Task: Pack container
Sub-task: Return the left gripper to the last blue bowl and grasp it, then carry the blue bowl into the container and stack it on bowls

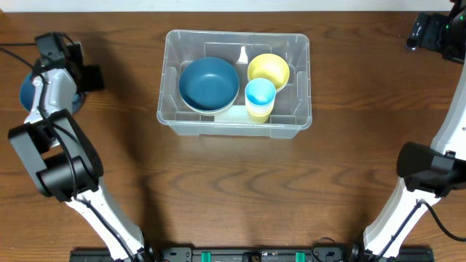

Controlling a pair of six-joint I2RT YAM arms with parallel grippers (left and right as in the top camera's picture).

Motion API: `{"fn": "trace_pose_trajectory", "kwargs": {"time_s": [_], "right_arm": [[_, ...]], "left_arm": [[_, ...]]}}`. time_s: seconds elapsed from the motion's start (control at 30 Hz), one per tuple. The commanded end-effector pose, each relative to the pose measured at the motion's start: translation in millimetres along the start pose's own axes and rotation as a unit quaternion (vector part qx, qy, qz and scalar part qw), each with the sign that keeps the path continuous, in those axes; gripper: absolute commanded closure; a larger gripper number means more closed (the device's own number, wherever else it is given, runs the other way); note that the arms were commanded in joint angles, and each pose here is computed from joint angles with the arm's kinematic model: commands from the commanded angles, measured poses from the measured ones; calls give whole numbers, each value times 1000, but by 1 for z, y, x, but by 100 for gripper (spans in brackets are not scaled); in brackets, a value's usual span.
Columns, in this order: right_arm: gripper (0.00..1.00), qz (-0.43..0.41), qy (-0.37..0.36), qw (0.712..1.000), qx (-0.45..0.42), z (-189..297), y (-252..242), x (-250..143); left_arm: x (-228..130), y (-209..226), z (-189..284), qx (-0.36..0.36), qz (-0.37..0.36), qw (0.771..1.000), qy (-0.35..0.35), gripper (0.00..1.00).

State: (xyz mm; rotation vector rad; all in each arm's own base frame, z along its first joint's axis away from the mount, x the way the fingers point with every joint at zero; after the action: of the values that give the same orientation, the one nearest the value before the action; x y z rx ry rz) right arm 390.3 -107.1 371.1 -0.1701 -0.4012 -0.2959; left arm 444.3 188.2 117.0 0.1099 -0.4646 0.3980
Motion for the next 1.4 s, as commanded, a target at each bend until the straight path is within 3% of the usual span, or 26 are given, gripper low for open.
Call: {"fn": "trace_pose_trajectory", "kwargs": {"time_s": [0.0, 0.17, 0.4, 0.7, 0.8, 1.07, 1.23, 1.37], "right_arm": [[1, 1, -17, 1000, -4, 14, -5, -2], [1, 1, -17, 1000, -4, 14, -5, -2], [1, 1, -17, 1000, -4, 14, -5, -2], [1, 1, -17, 1000, -4, 14, -5, -2], [1, 1, -17, 1000, -4, 14, -5, -2], [1, 1, -17, 1000, -4, 14, -5, -2], [1, 1, -17, 1000, -4, 14, -5, -2], [1, 1, -17, 1000, -4, 14, -5, -2]], "left_arm": [[-14, 1, -13, 1, 4, 1000, 30, 56], [-16, 1, -12, 2, 34, 999, 38, 94], [-21, -9, -5, -12, 83, 995, 58, 94], [-8, -75, 66, -234, 50, 970, 43, 94], [-2, -94, 107, -279, 25, 960, 16, 94], [1, -124, 236, -319, -67, 938, -117, 94], [-22, -162, 297, -362, -129, 910, -158, 94], [-48, -209, 312, -390, -203, 885, -150, 94]]}}
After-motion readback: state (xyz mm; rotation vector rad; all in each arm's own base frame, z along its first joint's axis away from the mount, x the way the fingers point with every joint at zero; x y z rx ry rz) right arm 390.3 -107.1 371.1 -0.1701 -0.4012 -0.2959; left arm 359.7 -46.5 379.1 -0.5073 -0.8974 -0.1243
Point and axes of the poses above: each gripper's point midway between its finger pads, its own z axis back along the fingers, its own y axis along the line the jaws close on, x = y × z, the point moved 9 cm from there along z, back along the fingers, and after that the axes turned 8 degrees about z, right-handed, at the moved point
